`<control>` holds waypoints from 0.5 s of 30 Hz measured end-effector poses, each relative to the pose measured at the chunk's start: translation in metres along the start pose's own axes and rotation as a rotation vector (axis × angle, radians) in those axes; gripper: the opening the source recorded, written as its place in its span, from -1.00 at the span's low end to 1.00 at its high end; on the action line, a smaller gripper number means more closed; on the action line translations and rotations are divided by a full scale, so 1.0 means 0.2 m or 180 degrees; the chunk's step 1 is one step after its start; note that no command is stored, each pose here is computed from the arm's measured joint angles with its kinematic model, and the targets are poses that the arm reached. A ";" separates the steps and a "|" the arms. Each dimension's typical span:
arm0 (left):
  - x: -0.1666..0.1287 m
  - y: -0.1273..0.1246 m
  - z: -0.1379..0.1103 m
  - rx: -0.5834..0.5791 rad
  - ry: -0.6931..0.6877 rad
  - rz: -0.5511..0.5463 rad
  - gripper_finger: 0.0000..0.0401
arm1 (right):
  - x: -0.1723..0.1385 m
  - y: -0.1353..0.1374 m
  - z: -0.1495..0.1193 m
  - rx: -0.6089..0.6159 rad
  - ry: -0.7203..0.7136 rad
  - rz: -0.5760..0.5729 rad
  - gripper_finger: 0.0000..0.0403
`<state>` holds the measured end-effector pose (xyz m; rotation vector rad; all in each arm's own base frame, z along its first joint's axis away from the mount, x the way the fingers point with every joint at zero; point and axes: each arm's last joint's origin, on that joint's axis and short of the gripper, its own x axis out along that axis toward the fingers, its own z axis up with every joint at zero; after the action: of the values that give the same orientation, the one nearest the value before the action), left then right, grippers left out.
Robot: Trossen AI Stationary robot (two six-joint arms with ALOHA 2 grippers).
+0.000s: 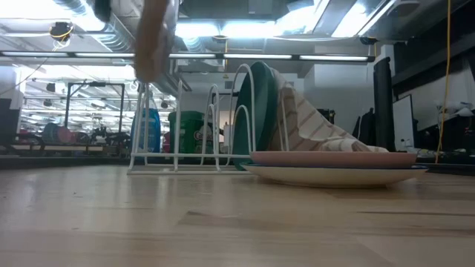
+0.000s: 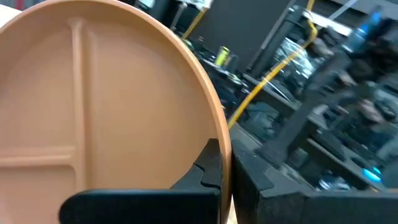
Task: Sort dishes
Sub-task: Put the brown plate into the dish rack
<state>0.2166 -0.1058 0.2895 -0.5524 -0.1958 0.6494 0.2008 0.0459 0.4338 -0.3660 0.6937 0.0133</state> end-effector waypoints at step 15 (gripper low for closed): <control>0.23 0.31 -0.09 -0.0258 -0.0146 0.0523 -1.00 | 0.14 0.04 0.03 -0.0081 0.0243 0.0041 -0.51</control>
<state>0.2269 -0.0452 0.2410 -0.6364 -0.2219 0.8170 0.2247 0.0524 0.4180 -0.3881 0.7721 0.0204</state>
